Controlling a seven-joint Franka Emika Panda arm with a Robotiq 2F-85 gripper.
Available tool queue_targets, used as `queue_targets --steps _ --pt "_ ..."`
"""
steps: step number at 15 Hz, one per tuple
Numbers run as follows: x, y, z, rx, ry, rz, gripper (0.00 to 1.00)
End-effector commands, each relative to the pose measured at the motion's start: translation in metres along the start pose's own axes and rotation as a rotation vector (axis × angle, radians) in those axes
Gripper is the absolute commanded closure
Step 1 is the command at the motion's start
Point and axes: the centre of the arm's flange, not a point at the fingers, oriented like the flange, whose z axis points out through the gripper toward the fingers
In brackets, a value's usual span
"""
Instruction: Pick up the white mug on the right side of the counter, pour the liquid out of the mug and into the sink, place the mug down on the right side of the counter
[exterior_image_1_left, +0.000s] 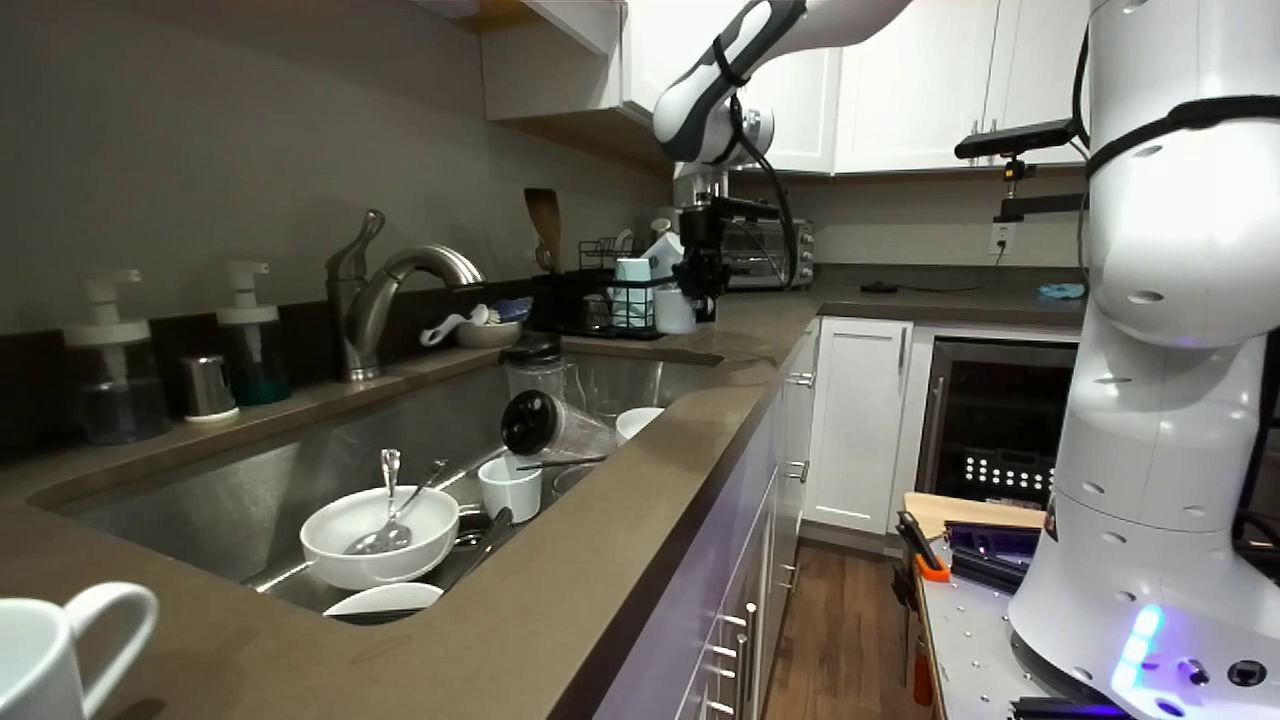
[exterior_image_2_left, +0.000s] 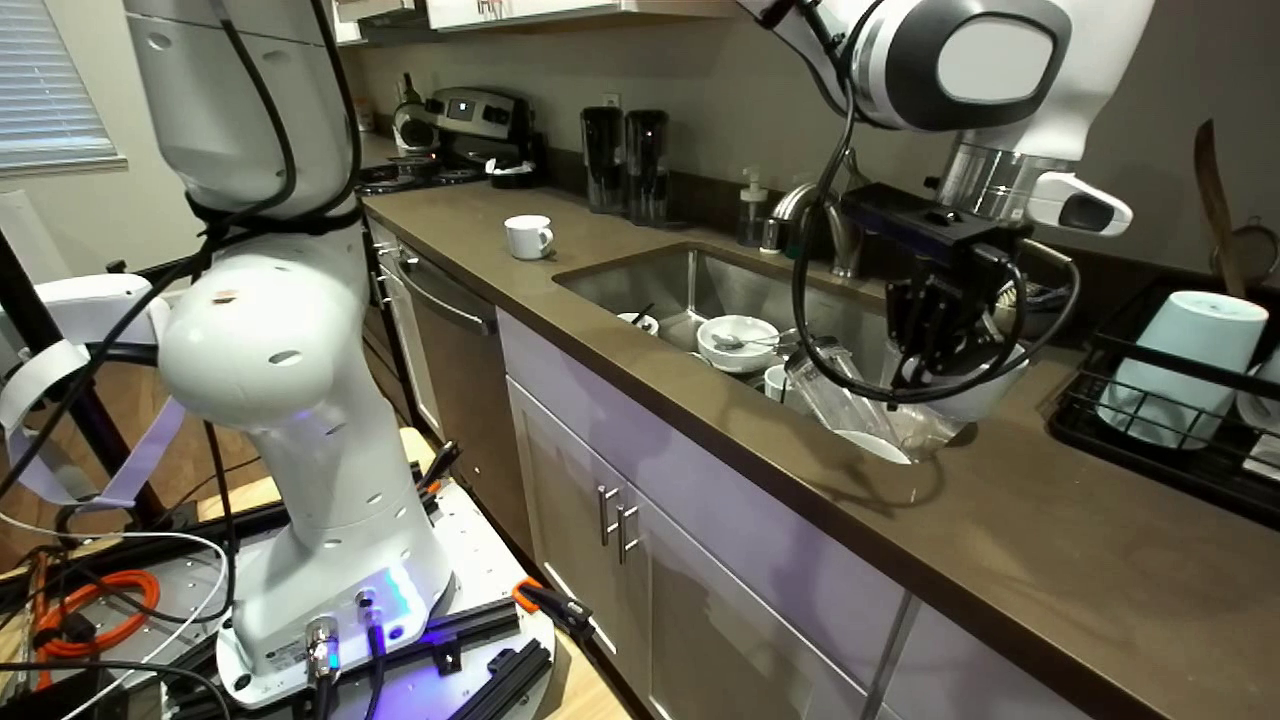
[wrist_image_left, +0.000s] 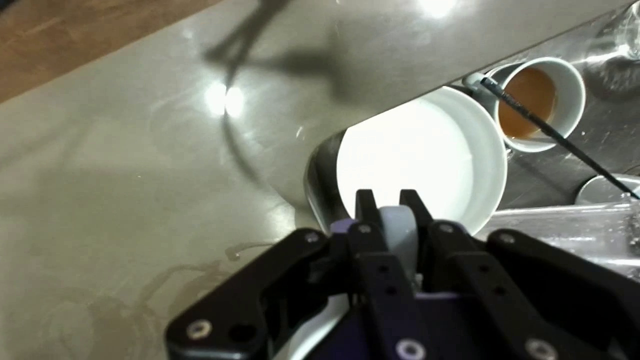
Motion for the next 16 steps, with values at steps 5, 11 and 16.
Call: queue_targets --steps 5,11,16 --pt "-0.036 -0.026 -0.007 0.014 -0.003 -0.299 0.96" --pt "-0.024 -0.026 0.004 0.021 -0.019 -0.265 0.84" --pt "-0.024 -0.026 0.005 0.021 -0.02 -0.267 0.84"
